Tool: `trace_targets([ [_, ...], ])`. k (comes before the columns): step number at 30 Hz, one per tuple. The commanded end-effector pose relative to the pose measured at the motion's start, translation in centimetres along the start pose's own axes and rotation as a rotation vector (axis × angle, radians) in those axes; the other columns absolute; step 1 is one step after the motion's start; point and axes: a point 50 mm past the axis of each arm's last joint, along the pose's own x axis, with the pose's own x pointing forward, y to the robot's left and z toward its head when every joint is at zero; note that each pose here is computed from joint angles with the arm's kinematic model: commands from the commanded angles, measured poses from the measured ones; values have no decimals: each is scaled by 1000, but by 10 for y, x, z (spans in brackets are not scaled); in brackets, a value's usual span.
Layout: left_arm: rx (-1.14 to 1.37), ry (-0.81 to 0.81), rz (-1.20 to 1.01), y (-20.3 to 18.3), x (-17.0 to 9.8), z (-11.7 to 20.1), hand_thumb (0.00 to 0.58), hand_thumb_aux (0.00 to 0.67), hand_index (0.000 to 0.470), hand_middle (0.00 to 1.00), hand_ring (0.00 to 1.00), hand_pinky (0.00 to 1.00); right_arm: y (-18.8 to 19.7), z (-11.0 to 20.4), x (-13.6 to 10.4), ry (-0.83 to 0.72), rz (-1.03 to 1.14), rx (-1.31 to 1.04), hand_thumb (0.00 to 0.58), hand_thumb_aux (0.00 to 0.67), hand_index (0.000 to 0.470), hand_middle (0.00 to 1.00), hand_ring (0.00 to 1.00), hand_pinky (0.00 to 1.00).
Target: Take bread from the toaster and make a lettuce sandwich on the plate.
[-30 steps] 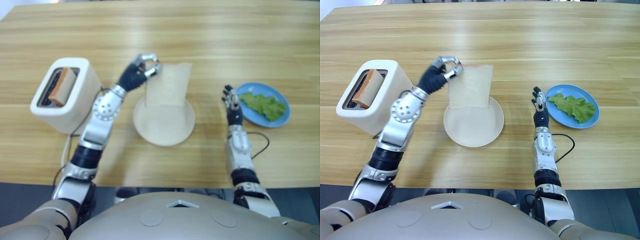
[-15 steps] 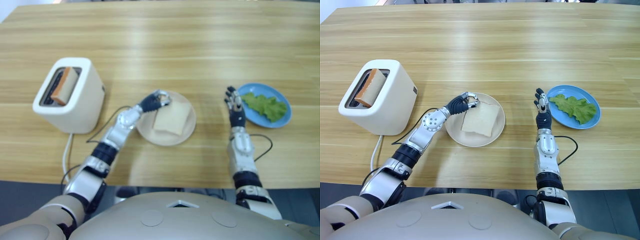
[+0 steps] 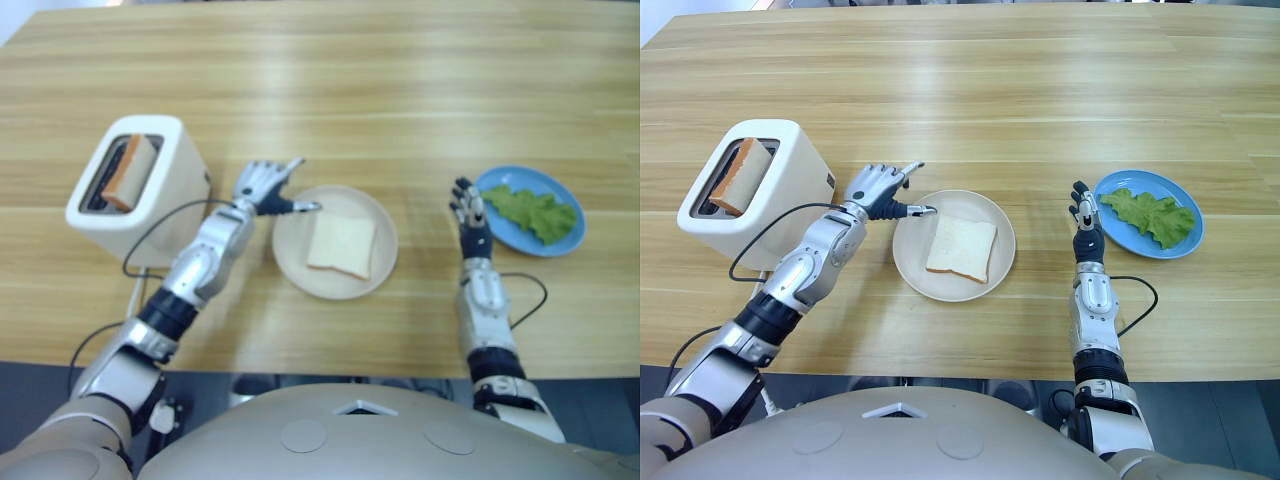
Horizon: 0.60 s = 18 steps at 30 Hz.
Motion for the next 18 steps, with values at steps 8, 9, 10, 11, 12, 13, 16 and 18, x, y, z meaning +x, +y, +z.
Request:
trace_targets([
  [8,-134,-4,243,59,-32,-10,0,0,0,0,0,0,-12,76,4,-322,53,-163,0,0,0,0,0,0],
  [9,-205,-2,232,53,-31,-12,0,0,0,0,0,0,-16,95,4,-393,62,-206,0,0,0,0,0,0],
  [10,-310,0,212,45,-31,-12,0,0,0,0,0,0,-20,113,3,-451,65,-262,0,0,0,0,0,0],
  [11,-492,-4,186,35,-29,-11,0,0,0,0,0,0,-26,132,1,-512,65,-343,0,0,0,0,0,0],
  [12,-677,0,178,25,-29,-8,0,0,0,0,0,0,-34,148,-2,-558,56,-448,0,0,0,0,0,0],
  [13,-798,4,172,15,-29,-5,0,0,0,0,0,0,-42,160,-5,-588,49,-563,0,0,0,0,0,0],
  [16,-1063,39,167,-12,-32,3,0,0,0,0,0,0,-66,177,-2,-569,15,-882,0,0,0,0,0,0],
  [18,-1221,64,158,-27,-35,8,0,0,0,0,0,0,-85,179,5,-512,-26,-1073,0,0,0,0,0,0],
])
